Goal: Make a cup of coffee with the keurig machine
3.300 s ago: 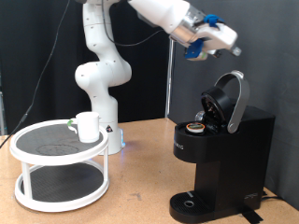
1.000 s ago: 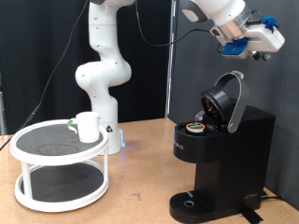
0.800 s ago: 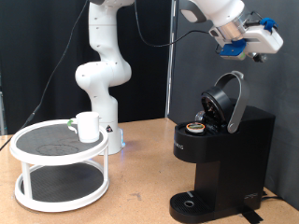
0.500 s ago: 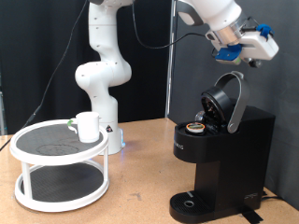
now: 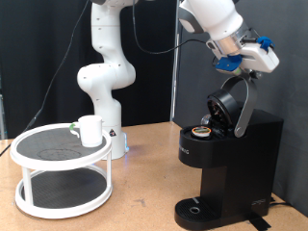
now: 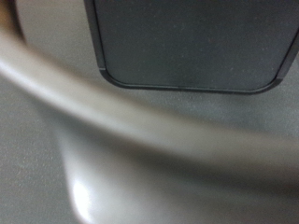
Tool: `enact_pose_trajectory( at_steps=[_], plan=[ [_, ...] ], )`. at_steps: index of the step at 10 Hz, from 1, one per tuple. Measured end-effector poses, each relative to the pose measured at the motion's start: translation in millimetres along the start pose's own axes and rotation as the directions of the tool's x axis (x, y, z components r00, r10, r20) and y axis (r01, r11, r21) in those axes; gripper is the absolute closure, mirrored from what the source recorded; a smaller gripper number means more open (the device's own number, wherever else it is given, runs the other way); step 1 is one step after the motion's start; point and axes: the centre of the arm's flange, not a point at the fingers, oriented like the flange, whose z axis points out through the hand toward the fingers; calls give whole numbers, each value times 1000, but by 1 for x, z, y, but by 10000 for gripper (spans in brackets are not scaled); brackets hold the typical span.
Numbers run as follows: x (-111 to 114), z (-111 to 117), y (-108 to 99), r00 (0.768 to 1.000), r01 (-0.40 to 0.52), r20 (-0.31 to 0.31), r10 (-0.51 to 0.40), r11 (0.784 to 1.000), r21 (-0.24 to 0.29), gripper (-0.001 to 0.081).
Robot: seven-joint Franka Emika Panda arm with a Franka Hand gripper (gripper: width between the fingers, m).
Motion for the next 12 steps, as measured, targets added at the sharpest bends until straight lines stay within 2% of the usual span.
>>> enact_pose_trajectory(
  at_steps=[4,7,12],
  plan=[
    [17,-13,-1,999,35,11,-35,999,9,806],
    [29,-30,-8,999,21,44,-23,998,51,806],
    [66,-56,-52,999,-25,44,19,991,131,806]
  ],
)
